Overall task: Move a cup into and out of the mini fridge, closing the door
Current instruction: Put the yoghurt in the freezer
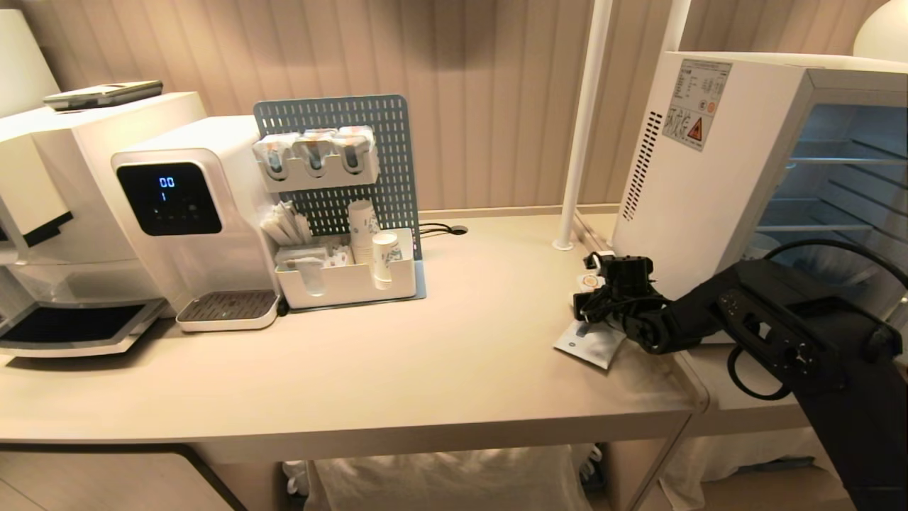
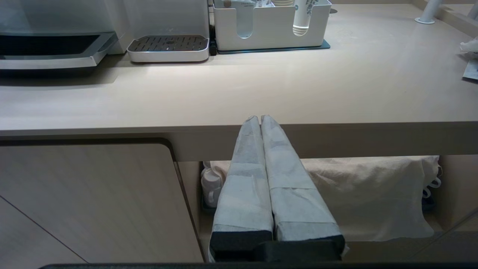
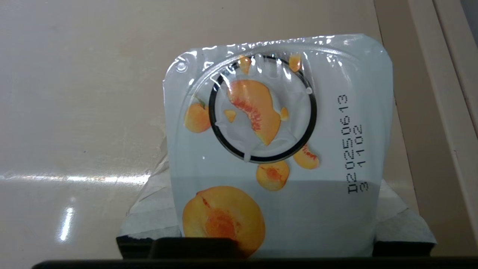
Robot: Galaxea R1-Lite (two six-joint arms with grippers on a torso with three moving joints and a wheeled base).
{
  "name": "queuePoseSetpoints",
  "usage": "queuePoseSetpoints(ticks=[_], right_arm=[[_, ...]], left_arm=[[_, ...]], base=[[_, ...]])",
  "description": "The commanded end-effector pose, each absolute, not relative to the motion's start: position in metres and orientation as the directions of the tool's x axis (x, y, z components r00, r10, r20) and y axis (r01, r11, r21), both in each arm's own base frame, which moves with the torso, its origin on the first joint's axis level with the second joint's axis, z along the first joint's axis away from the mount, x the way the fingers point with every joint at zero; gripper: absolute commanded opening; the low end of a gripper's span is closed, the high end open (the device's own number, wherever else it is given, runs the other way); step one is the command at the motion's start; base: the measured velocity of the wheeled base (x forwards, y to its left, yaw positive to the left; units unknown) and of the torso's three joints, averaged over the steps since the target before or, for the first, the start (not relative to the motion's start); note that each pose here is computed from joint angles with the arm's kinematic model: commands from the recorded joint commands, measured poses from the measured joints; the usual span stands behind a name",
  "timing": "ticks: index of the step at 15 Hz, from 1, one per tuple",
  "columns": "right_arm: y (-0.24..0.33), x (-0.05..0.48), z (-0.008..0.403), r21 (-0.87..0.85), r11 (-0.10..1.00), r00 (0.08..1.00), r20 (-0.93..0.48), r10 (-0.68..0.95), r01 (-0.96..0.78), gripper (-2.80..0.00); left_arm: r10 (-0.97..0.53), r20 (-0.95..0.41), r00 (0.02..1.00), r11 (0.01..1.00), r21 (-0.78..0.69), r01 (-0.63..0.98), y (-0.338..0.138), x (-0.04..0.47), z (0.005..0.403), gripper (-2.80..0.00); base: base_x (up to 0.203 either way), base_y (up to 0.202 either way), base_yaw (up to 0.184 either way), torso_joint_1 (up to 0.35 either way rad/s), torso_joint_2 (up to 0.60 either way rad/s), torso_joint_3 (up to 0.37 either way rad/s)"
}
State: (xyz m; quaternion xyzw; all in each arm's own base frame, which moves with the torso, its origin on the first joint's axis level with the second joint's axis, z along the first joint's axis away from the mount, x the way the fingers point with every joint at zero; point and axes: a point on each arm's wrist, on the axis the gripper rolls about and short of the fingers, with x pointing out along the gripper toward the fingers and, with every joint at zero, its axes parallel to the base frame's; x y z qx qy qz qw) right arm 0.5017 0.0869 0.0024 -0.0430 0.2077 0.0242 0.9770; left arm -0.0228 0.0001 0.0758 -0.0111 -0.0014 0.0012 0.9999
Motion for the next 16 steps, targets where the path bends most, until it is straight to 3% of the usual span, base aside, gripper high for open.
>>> queuePoseSetpoints(ticks=[1,4,9,16], right_arm=[[0.086,0.492,0.023,-0.063,0.996,0.919,-0.392,0.035,-0.065,-2.80],[0.082,0.469,0.055,-0.039,0.997,0.923,-0.382,0.046,-0.066,-2.80],[0.075,0.428,0.076,-0.028,0.997,0.932,-0.357,0.062,-0.077,-2.80],[0.056,0.315,0.146,0.008,0.992,0.965,-0.230,0.125,-0.127,-2.80]], left_arm=[[0.003,0.002,1.000,1.000,-0.023,-0.003,0.000,-0.023,0.075,-2.80],[0.003,0.002,1.000,1.000,-0.023,-0.003,0.000,-0.023,0.075,-2.80],[0.003,0.002,1.000,1.000,-0.023,-0.003,0.000,-0.023,0.075,-2.80],[0.004,0.001,1.000,1.000,-0.023,-0.004,0.000,-0.023,0.075,-2.80]], base=[[0.000,0.000,0.000,0.000,0.00,0.000],[0.000,0.000,0.000,0.000,0.00,0.000],[0.000,0.000,0.000,0.000,0.00,0.000],[0.000,0.000,0.000,0.000,0.00,0.000]])
